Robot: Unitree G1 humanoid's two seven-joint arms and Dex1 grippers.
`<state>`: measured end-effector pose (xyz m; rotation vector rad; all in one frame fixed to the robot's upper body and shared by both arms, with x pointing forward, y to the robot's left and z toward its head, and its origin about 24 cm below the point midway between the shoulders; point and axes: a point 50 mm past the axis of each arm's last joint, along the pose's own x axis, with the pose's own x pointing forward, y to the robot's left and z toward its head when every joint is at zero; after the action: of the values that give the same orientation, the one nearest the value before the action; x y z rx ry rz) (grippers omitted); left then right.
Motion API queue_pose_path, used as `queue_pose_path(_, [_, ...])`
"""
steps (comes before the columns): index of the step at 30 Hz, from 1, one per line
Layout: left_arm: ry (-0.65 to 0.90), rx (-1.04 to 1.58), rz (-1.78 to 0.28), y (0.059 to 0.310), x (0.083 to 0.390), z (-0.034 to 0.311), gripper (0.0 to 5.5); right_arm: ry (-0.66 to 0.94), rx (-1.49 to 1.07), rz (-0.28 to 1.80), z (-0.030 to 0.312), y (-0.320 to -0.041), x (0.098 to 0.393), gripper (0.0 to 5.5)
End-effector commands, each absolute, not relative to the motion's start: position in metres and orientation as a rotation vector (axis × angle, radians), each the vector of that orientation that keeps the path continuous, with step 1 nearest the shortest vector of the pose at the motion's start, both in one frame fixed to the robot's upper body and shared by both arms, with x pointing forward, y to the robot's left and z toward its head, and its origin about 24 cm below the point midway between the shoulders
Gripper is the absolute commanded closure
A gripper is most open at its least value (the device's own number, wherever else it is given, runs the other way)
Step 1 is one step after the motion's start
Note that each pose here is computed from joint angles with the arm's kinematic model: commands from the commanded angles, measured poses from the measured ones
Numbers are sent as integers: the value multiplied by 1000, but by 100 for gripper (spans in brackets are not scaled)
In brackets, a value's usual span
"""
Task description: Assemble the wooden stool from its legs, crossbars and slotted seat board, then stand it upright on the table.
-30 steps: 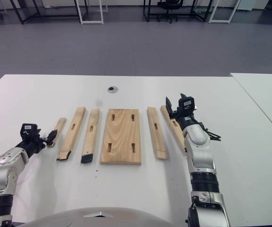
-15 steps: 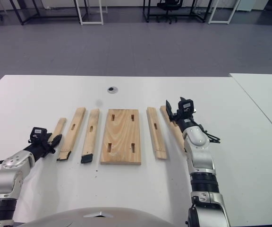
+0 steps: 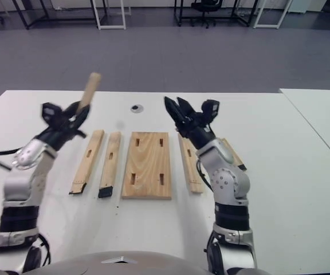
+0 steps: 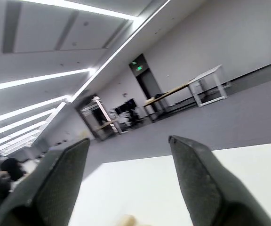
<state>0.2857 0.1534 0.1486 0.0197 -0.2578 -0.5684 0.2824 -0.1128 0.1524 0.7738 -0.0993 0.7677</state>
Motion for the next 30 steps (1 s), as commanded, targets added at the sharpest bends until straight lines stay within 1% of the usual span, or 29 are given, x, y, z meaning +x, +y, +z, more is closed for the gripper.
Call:
queue_pose_path(1, [-315, 123, -749, 119, 280, 159, 421, -63, 909, 865, 176, -93, 286, 234])
queue_pose_path(5, [-360, 138, -770, 114, 278, 168, 421, 7, 925, 845, 173, -84, 286, 234])
queue_pose_path(9, [-347, 181, -811, 110, 273, 162, 421, 8, 989, 810, 173, -86, 286, 234])
queue_pose_path(10, [-340, 183, -823, 110, 271, 159, 421, 8, 1000, 799, 173, -87, 287, 255])
queue_pose_path(11, [-334, 188, -829, 110, 270, 158, 421, 10, 1000, 791, 173, -88, 287, 261])
queue_pose_path(12, [-330, 198, -833, 110, 270, 157, 421, 13, 999, 787, 173, -89, 287, 289])
queue_pose_path(15, [-327, 235, -828, 111, 271, 155, 421, 21, 994, 799, 173, -89, 285, 350])
queue_pose_path(19, [-317, 255, -842, 109, 269, 152, 421, 47, 1004, 805, 169, -88, 283, 443])
queue_pose_path(21, [-313, 262, -854, 108, 267, 150, 421, 58, 1000, 799, 167, -89, 283, 474])
queue_pose_path(22, [-311, 265, -855, 108, 267, 150, 421, 59, 992, 790, 166, -90, 283, 500])
queue_pose_path(23, [-310, 264, -854, 108, 267, 149, 421, 54, 973, 771, 164, -92, 284, 510])
queue_pose_path(28, [-283, 257, -846, 106, 267, 144, 421, 39, 887, 682, 155, -97, 286, 510])
queue_pose_path(29, [-259, 253, -834, 108, 268, 140, 382, 16, 870, 594, 151, -106, 288, 510])
queue_pose_path(30, [-234, 241, -816, 110, 268, 136, 365, -2, 804, 467, 142, -123, 288, 510])
